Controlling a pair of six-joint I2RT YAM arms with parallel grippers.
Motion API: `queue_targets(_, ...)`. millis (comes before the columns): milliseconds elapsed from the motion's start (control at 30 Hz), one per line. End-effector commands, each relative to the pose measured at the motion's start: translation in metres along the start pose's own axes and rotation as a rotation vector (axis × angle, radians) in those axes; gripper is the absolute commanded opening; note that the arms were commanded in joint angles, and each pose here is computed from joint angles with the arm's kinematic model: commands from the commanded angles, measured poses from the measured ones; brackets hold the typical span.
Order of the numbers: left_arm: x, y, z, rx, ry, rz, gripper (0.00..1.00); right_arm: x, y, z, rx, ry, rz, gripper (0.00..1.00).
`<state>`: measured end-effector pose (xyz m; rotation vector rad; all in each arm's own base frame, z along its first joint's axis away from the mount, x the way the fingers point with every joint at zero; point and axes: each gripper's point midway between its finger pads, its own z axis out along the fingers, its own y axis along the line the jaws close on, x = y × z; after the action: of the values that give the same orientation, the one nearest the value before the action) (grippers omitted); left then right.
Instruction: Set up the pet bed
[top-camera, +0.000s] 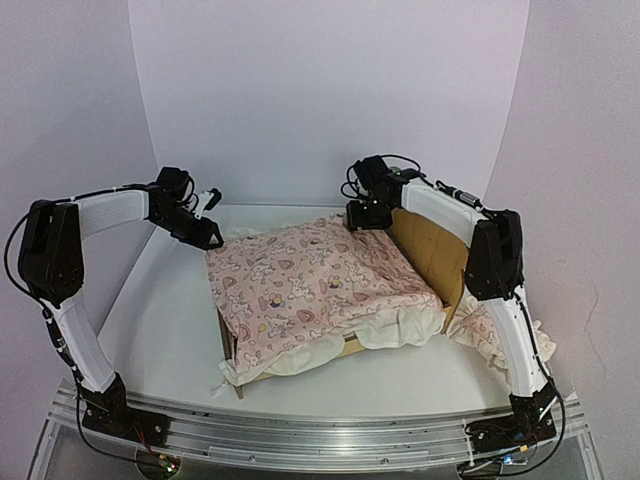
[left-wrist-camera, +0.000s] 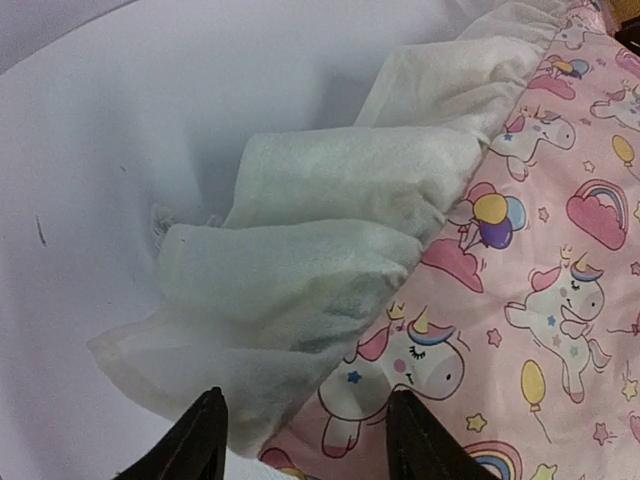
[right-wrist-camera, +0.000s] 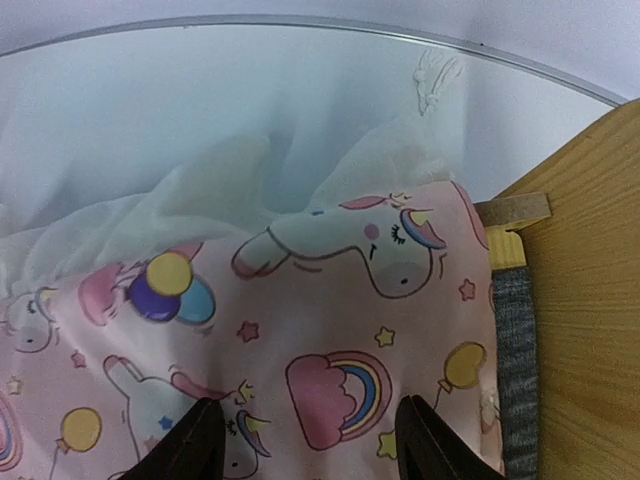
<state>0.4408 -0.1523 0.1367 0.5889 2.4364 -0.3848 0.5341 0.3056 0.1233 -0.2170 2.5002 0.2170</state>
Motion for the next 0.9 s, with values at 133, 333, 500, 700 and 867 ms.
queue_targets(133,-0.005,-0.020,0.021,0.061,-0.019,0.032,0.16,-0.016,-0.008,-0.001,0.033,-0.074,0.014,0.24)
queue_targets(333,-0.034,-0.025,0.017,0.086,-0.085,0.060,0.00,-0.041,-0.024,-0.043,0.096,-0.161,-0.003,0.00)
queue_targets(500,-0.062,-0.031,0.014,0.104,-0.132,0.092,0.00,-0.069,-0.034,-0.083,0.152,-0.264,-0.012,0.00)
queue_targets(700,-0.098,-0.038,0.003,0.101,-0.201,0.143,0.00,-0.084,-0.055,-0.113,0.243,-0.329,-0.023,0.00)
queue_targets(867,-0.101,-0.040,0.010,0.115,-0.210,0.155,0.00,-0.067,-0.077,-0.110,0.284,-0.290,0.011,0.00)
